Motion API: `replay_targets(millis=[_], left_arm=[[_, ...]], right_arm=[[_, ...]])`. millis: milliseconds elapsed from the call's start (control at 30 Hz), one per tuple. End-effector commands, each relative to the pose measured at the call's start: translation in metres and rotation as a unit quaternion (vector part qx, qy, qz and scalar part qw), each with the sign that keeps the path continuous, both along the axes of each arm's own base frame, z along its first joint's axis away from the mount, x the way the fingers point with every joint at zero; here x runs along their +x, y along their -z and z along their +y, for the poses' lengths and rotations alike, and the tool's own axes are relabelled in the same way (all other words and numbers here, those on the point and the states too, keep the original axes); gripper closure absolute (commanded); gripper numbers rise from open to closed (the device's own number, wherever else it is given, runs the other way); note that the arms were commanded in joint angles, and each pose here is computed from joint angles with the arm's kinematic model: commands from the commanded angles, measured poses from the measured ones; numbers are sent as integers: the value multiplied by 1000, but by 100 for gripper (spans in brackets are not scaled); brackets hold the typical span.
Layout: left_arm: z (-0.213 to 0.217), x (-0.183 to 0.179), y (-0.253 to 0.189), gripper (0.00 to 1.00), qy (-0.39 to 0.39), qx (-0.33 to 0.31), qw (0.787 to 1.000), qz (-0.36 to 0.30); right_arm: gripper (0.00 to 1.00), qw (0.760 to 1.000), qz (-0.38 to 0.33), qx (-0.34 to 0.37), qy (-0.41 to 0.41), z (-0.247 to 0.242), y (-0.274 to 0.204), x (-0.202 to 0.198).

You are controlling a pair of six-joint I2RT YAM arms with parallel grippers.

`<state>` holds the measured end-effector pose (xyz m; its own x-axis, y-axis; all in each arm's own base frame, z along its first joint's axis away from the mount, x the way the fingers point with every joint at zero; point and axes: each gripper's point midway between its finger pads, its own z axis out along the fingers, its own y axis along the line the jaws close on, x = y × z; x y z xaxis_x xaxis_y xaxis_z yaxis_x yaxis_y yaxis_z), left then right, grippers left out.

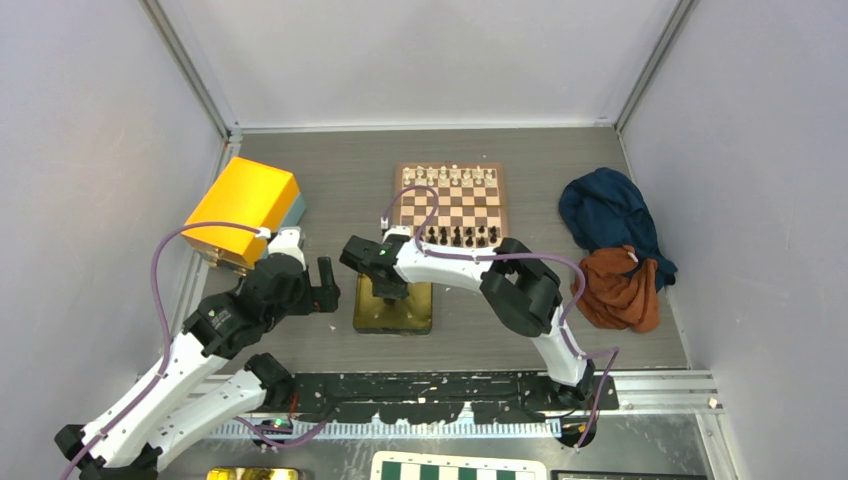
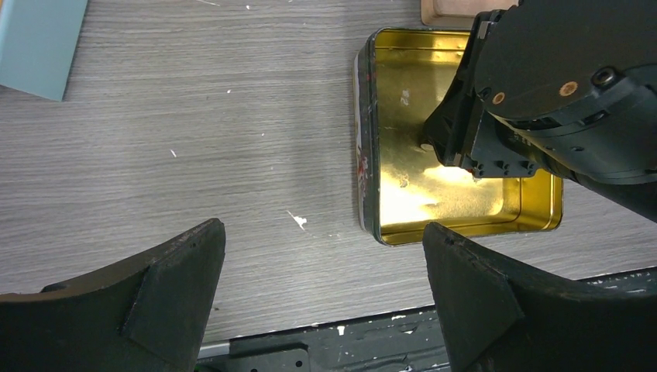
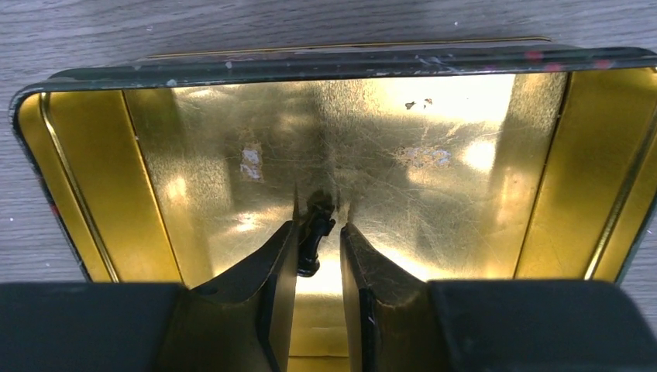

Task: Set up the chess pieces on the board
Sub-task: Pick up the chess piece from the storage box.

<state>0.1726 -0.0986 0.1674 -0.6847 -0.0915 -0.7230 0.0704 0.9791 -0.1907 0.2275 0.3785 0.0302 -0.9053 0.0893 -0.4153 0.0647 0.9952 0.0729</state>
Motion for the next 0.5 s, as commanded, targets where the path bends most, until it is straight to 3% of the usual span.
replay_targets(millis=[0, 233, 467], left_arm=[[-6, 5, -11, 0, 5, -15, 1000, -14], [-7, 5, -9, 0, 9, -15, 1000, -13], [-8, 5, -9, 0, 10, -15, 1000, -14]], right_arm=[[68, 1000, -6, 13, 21, 4, 3, 4], [76, 1000, -4, 13, 25, 3, 8, 2], [95, 1000, -14, 4, 27, -1, 2, 6]])
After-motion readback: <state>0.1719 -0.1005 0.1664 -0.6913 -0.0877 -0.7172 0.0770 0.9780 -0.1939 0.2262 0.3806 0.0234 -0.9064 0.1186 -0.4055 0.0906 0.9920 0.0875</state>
